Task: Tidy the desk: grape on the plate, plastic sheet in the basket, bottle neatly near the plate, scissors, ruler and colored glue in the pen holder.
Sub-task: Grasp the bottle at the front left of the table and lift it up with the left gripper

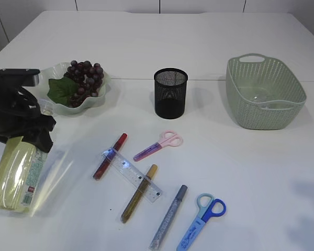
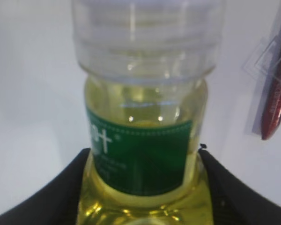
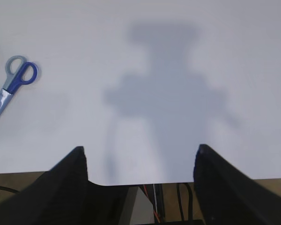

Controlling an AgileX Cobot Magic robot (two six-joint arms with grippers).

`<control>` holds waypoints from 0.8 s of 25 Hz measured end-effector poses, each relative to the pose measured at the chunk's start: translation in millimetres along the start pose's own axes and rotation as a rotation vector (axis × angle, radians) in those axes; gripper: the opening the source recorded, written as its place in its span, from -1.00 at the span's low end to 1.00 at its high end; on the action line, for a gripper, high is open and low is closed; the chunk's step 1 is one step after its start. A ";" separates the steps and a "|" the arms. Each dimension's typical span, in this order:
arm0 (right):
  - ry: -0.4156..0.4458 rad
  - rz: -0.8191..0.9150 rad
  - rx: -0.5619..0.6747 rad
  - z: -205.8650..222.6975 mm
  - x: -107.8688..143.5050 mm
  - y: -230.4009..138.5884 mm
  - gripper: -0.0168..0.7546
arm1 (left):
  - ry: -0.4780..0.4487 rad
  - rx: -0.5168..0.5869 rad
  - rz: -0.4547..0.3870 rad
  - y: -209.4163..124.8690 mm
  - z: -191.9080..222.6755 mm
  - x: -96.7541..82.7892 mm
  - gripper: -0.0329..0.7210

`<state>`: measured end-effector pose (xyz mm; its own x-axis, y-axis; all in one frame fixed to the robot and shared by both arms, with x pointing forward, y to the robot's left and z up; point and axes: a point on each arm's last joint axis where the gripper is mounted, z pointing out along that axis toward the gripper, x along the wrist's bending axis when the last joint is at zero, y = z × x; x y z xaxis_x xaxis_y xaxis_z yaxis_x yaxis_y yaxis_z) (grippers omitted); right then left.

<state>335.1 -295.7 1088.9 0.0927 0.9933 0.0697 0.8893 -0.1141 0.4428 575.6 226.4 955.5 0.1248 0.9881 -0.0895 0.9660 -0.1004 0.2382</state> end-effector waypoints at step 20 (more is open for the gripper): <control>0.000 0.000 0.000 0.0 0.0 0.0 0.46 | -0.013 -0.680 0.012 -19.5 -74.0 2.1 0.23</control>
<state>335.1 -295.7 1088.9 0.0927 0.9933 0.0697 0.8893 -0.1141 0.4428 540.3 239.0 1022.2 0.1419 0.9854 -0.0936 0.6079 -0.0121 0.7939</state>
